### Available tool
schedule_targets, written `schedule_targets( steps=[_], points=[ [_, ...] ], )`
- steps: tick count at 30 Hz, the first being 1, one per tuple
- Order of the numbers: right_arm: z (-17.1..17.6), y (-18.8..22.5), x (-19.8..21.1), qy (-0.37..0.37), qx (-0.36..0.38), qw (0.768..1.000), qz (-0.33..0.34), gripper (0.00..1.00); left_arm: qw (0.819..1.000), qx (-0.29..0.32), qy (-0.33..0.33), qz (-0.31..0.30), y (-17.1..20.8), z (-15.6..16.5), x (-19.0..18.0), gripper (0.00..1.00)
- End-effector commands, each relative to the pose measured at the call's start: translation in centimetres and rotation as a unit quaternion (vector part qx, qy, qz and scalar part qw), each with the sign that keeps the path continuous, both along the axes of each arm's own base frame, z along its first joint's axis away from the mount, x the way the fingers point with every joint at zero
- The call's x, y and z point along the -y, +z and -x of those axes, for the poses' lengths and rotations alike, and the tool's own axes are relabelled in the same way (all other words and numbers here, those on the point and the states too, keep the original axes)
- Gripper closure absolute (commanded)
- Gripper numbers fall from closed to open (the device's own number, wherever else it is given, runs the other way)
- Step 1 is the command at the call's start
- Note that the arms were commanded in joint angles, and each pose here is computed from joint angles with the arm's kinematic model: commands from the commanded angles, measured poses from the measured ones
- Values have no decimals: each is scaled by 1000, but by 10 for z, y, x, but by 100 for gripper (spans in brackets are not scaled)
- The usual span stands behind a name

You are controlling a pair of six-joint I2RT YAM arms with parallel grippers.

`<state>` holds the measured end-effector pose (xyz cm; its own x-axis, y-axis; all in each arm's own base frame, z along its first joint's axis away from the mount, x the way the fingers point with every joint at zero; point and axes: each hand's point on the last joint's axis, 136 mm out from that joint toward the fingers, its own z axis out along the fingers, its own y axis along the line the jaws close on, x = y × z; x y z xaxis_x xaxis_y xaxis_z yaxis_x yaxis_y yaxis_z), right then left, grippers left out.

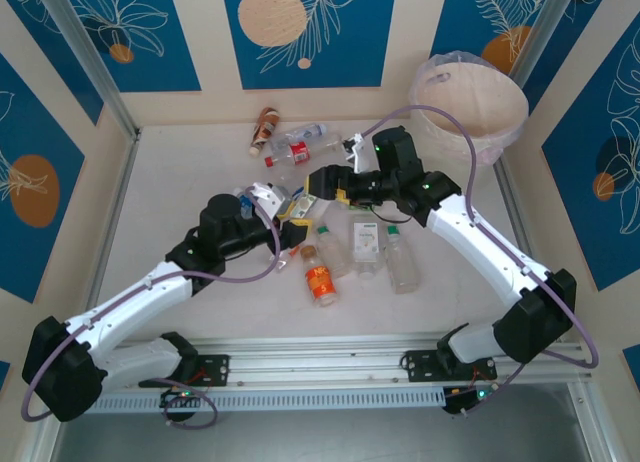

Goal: Put the plastic bottles in the bin

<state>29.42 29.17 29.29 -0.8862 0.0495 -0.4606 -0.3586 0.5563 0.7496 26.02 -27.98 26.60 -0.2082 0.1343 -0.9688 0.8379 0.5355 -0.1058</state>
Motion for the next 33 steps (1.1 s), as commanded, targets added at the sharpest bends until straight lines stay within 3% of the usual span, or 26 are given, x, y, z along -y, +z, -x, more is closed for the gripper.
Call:
schedule_targets(
  steps=[1, 4, 10, 14, 16, 18, 20, 23, 25, 29, 33],
  points=[
    [5, -17, 1, 10, -24, 999, 38, 7, 999, 38, 1, 18, 24, -4, 5, 60],
    [11, -14, -10, 43, -24, 999, 15, 11, 999, 36, 1, 19, 24, -5, 6, 60],
    [11, -9, -14, 53, -7, 998, 10, 42, 1000, 24, 13, 10, 15, -10, 6, 58],
    [5, -7, -7, 35, 7, 999, 12, 51, 1000, 16, 13, 10, 11, -11, 7, 57],
    [2, -6, -3, 22, 14, 1000, 11, 53, 1000, 9, 19, 12, 9, -12, 6, 44],
    [-4, -6, 4, 0, 23, 1000, 18, 55, 999, 2, 33, 12, 9, -16, 4, 19],
    [-12, -5, 15, -30, 38, 998, 31, 55, 998, 0, 54, 13, 8, -21, -1, 1],
    [-29, 0, 43, -100, 90, 988, 74, 54, 994, 4, 106, 25, 6, -32, -15, 0],
    [-41, 5, 68, -154, 136, 971, 120, 54, 984, 3, 173, 45, 5, -44, -33, 0],
    [-61, 23, 115, -232, 215, 928, 198, 54, 944, -23, 325, 45, -11, -66, -84, 0],
    [-74, 52, 150, -265, 261, 903, 216, 54, 907, -61, 415, 33, -33, -71, -123, 0]
  ],
)
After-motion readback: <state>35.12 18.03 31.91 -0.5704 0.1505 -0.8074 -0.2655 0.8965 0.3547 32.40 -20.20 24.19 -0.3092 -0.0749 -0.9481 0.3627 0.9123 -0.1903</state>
